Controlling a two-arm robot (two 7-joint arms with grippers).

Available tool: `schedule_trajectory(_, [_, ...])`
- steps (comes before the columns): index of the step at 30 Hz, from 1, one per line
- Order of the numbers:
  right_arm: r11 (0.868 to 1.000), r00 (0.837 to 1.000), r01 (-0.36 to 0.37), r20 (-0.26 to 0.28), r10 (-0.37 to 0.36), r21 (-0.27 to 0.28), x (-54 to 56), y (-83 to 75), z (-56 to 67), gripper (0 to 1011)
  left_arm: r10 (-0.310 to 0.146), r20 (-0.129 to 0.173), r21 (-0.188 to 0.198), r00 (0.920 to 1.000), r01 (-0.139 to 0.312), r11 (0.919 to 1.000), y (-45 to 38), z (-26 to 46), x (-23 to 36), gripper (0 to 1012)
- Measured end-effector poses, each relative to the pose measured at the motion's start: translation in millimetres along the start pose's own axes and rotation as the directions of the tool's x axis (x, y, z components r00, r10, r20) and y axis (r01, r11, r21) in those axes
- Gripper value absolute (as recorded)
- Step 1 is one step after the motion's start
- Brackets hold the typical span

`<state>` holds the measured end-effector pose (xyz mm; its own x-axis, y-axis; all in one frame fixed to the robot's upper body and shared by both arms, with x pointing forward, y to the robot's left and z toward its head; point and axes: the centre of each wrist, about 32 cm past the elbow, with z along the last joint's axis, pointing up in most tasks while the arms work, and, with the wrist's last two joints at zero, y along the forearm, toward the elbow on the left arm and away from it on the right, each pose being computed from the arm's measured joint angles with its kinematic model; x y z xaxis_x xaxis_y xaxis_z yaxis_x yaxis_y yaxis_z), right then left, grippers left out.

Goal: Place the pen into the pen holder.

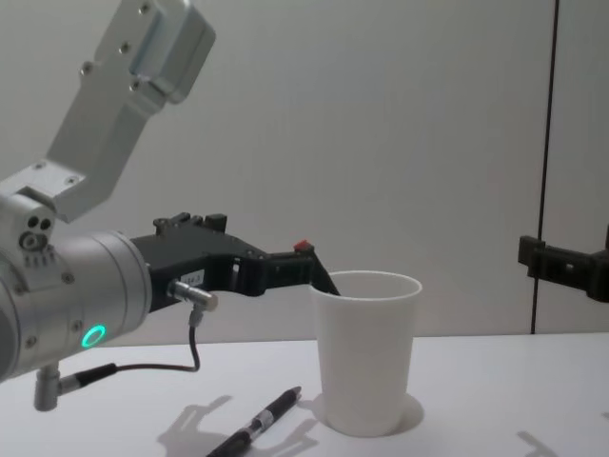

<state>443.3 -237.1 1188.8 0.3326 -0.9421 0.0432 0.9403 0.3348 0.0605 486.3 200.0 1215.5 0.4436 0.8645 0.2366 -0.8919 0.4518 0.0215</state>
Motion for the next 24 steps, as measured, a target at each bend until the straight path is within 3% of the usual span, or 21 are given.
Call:
schedule_trajectory(11, [1.0, 1.0, 0.0, 0.0, 0.0, 0.0, 0.0, 0.0, 0.0, 1001, 0.031, -0.006, 0.075, 0.9995, -0.03, 0.9967, 11.9, 12.6, -2.4, 1001])
schedule_trajectory(17, [1.0, 1.0, 0.0, 0.0, 0.0, 0.0, 0.0, 0.0, 0.0, 1001, 0.045, -0.017, 0.096, 0.9989, -0.043, 0.9944, 16.1, 11.9, -5.6, 1001])
schedule_trajectory(24, [1.0, 1.0, 0.0, 0.0, 0.0, 0.0, 0.0, 0.0, 0.0, 1001, 0.043, -0.052, 0.12, 0.9977, -0.037, 0.9921, 19.7, 7.4, -10.4, 1001])
